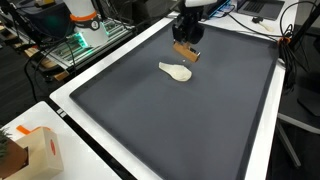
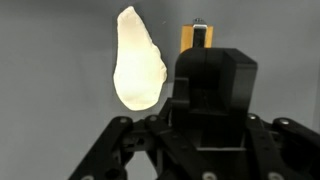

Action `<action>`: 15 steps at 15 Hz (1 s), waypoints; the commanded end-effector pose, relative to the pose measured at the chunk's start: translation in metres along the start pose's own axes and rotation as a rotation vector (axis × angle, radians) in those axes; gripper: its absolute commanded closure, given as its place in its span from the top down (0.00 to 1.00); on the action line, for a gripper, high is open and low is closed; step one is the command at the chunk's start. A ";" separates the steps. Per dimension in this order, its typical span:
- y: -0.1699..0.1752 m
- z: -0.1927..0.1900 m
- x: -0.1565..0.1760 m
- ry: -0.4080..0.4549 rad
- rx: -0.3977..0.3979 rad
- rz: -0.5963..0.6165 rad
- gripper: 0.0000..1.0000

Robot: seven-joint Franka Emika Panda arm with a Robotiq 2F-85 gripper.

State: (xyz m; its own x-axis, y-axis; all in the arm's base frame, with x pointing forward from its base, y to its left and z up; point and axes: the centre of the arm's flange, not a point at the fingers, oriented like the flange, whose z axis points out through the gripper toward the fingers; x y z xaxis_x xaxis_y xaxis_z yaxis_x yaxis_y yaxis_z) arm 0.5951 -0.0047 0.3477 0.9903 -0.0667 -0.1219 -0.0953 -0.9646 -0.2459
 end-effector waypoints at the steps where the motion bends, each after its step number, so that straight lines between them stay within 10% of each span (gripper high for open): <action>1: -0.011 -0.011 -0.021 0.013 -0.067 0.003 0.24; 15: -0.041 -0.058 -0.052 0.108 -0.285 -0.029 0.24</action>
State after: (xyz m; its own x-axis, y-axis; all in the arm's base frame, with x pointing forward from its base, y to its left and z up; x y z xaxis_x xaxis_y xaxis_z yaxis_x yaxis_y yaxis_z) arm 0.5726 0.0202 0.4055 0.9983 -0.0396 -0.0436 -0.0405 -0.9990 -0.0185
